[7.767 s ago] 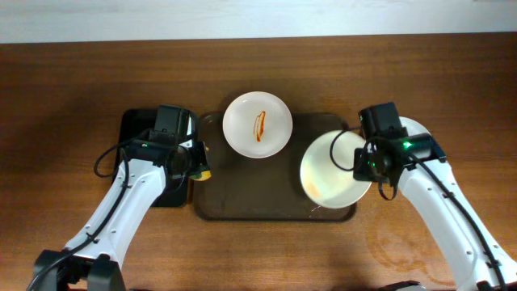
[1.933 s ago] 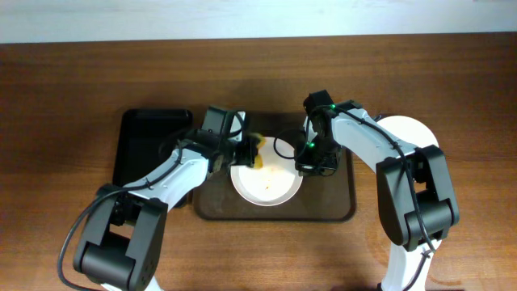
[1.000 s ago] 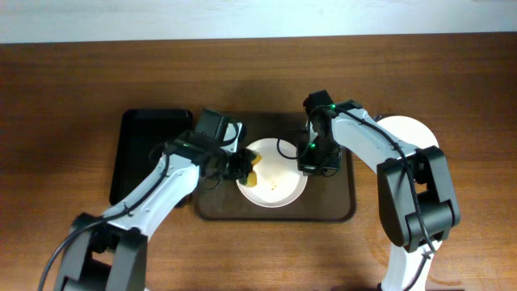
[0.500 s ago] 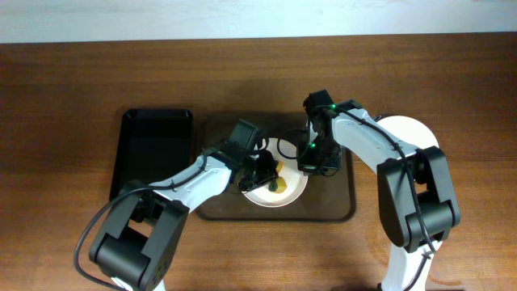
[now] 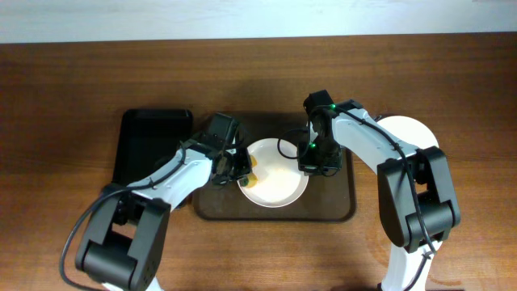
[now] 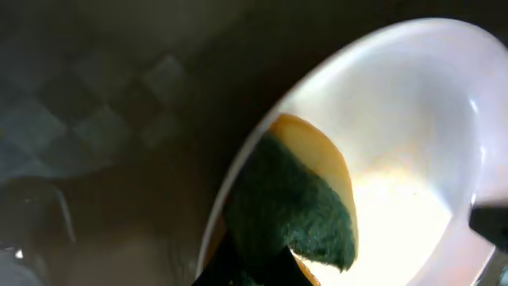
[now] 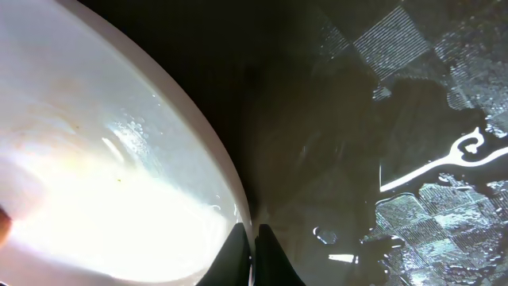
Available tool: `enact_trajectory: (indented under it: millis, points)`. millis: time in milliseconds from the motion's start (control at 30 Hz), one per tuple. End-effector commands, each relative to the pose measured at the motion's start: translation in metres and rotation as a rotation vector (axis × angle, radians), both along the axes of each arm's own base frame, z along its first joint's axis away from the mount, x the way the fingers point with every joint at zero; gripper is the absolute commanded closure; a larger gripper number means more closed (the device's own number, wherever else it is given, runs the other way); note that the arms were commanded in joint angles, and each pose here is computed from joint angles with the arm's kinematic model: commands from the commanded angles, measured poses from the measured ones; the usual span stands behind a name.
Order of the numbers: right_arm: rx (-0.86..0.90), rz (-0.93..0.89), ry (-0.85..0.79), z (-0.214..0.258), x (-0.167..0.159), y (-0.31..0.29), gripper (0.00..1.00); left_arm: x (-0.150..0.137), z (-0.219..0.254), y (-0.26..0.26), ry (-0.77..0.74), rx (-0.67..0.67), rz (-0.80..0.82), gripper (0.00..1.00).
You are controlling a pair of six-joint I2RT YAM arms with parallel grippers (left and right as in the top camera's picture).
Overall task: Clean dirty plates on tray and stack at the side
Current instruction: 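Hold the plate with the right gripper and scrub it with the left sponge, then carry the plate right and stack it on the plate pile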
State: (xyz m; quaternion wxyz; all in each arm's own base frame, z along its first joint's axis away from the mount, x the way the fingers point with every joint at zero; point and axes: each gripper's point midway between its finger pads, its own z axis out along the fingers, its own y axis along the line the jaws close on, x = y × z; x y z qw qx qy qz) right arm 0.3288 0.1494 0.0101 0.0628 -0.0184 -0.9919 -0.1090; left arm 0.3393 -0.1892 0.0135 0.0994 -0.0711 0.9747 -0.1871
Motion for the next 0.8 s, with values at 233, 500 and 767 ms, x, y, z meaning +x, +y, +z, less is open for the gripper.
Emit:
enact_trajectory:
  millis: [233, 500, 767]
  points:
    - [-0.111, 0.031, -0.420, 0.099, 0.044, -0.025, 0.96, 0.003, 0.088, 0.084, -0.207, 0.145, 0.018, 1.00]
    - [-0.548, 0.079, -0.658, 0.178, 0.030, -0.076, 0.96, 0.016, 0.070, 0.183, -0.188, 0.309, 0.049, 1.00]
    - [-0.781, 0.181, -0.921, 0.221, 0.020, -0.022, 0.96, 0.034, 0.005, 0.225, -0.105, 0.499, 0.023, 1.00]
